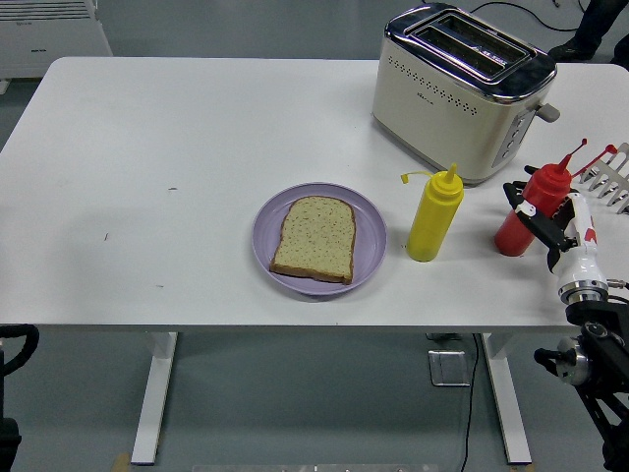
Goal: Pick up the cup,pour liquid into bread,place the cup on the desk
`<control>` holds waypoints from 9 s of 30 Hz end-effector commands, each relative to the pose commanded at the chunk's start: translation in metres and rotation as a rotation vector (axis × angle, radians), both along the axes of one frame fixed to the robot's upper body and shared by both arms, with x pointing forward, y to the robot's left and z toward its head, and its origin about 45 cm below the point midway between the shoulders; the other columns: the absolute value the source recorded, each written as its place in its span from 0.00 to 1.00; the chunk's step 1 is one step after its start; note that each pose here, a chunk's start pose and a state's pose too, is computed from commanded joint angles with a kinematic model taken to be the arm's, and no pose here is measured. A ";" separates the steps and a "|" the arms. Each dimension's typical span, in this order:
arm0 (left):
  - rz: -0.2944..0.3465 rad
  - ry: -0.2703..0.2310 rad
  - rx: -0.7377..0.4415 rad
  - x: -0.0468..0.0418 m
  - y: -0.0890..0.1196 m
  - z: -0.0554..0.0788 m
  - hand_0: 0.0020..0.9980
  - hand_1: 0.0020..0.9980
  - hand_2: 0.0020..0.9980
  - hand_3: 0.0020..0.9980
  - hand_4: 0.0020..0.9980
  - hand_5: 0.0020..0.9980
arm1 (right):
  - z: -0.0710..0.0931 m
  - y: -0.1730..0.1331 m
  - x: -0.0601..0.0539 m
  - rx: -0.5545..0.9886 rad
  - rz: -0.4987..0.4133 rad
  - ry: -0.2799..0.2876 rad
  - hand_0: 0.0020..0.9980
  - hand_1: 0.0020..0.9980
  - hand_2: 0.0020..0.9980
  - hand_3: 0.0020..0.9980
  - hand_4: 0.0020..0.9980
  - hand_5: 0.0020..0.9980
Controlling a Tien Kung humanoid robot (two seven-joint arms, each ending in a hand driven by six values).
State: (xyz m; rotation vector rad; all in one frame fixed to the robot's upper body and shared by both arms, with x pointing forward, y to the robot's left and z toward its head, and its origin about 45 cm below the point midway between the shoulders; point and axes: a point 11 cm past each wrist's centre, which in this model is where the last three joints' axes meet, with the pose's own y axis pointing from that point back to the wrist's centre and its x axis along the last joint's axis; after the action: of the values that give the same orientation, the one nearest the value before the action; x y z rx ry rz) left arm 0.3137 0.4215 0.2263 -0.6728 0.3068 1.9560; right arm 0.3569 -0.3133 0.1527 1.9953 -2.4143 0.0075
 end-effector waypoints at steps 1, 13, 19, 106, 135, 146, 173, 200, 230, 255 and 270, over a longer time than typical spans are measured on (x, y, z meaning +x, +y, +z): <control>0.000 0.001 0.000 -0.0001 0.000 0.000 0.76 0.78 0.79 0.68 0.64 1.00 | 0.000 -0.001 0.001 0.006 -0.013 -0.006 0.30 0.30 0.36 0.38 0.83 0.24; 0.003 0.005 -0.002 -0.0012 0.000 -0.002 0.76 0.78 0.79 0.68 0.64 1.00 | -0.004 0.001 0.007 0.061 -0.088 -0.032 0.09 0.15 0.26 0.28 0.81 0.23; 0.001 0.007 -0.002 -0.0013 0.000 -0.003 0.76 0.78 0.79 0.68 0.64 1.00 | -0.003 0.004 0.009 0.079 -0.092 -0.047 0.08 0.14 0.25 0.28 0.79 0.22; 0.023 0.002 -0.008 -0.0047 0.006 -0.002 0.76 0.77 0.78 0.67 0.64 1.00 | 0.202 0.138 0.057 -1.797 0.374 -0.636 0.10 0.19 0.35 0.41 0.65 0.14; 0.024 0.000 -0.009 -0.0045 0.006 -0.002 0.75 0.77 0.78 0.67 0.64 1.00 | 0.207 0.186 0.061 -1.811 0.417 -0.659 0.13 0.24 0.38 0.43 0.57 0.04; 0.026 0.000 -0.009 -0.0046 0.006 -0.002 0.76 0.77 0.78 0.67 0.64 1.00 | 0.212 0.180 0.069 -1.800 0.370 -0.630 0.14 0.26 0.38 0.43 0.55 0.03; 0.021 0.003 -0.011 -0.0039 0.004 -0.003 0.76 0.77 0.78 0.67 0.64 1.00 | 0.237 0.133 0.043 -1.175 0.075 -0.683 0.15 0.27 0.38 0.42 0.54 0.03; 0.006 0.013 -0.005 -0.0032 0.000 -0.005 0.76 0.77 0.78 0.67 0.64 1.00 | 0.170 -0.016 0.030 -0.040 -0.120 -0.358 0.17 0.29 0.38 0.42 0.54 0.07; 0.004 0.007 -0.004 -0.0012 0.000 -0.003 0.76 0.77 0.78 0.67 0.64 1.00 | 0.049 0.000 -0.003 -0.093 -0.115 -0.269 0.25 0.29 0.38 0.41 0.54 0.09; 0.008 0.004 -0.004 -0.0015 0.001 -0.002 0.75 0.77 0.78 0.67 0.64 1.00 | 0.005 0.030 0.008 -0.104 -0.070 -0.138 0.26 0.29 0.38 0.42 0.54 0.10; 0.009 0.006 -0.004 -0.0018 0.001 -0.003 0.76 0.77 0.78 0.67 0.64 1.00 | -0.002 0.025 0.008 -0.114 -0.086 -0.117 0.28 0.32 0.38 0.42 0.55 0.10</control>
State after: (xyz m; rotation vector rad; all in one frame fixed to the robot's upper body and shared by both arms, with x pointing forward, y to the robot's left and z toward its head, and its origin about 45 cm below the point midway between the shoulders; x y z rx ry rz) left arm 0.3119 0.4222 0.2236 -0.6725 0.3122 1.9665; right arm 0.3652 -0.2879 0.1509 1.8922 -2.5036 0.2621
